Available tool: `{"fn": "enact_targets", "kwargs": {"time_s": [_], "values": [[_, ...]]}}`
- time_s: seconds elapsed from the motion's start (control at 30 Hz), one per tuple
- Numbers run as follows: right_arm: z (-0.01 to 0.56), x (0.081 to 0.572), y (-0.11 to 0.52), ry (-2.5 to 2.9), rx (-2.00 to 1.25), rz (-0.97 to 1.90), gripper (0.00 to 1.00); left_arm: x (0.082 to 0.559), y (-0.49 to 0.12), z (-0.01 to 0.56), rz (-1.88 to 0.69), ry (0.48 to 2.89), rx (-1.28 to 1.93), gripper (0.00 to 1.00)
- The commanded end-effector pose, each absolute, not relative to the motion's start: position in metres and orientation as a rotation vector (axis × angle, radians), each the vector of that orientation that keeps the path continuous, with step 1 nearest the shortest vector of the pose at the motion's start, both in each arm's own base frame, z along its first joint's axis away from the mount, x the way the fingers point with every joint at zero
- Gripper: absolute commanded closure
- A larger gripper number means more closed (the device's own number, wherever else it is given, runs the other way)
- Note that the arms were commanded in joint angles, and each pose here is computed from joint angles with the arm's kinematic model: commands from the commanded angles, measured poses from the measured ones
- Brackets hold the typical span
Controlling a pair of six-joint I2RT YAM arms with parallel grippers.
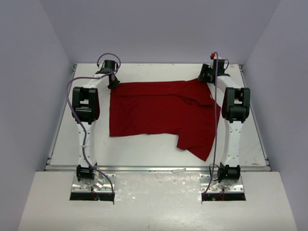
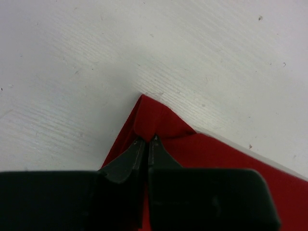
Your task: Fold and stack the t-shirts
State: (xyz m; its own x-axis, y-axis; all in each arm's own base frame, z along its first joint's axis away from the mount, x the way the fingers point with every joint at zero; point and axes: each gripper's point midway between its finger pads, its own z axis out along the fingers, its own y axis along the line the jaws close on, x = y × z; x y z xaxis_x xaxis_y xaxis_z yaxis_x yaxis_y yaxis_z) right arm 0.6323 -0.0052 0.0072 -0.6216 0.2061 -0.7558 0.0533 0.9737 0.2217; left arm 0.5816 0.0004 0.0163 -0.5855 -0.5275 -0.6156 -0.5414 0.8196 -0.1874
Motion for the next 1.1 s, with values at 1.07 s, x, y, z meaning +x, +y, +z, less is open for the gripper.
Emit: {"fn": "enact_targets", "kwargs": {"time_s": [1.07], "values": [[0.103, 0.668, -0.012, 1.998, 0.299, 0.279, 0.6, 0.582, -0.003, 0.022, -0.022, 2.293, -0.759, 1.0]]}}
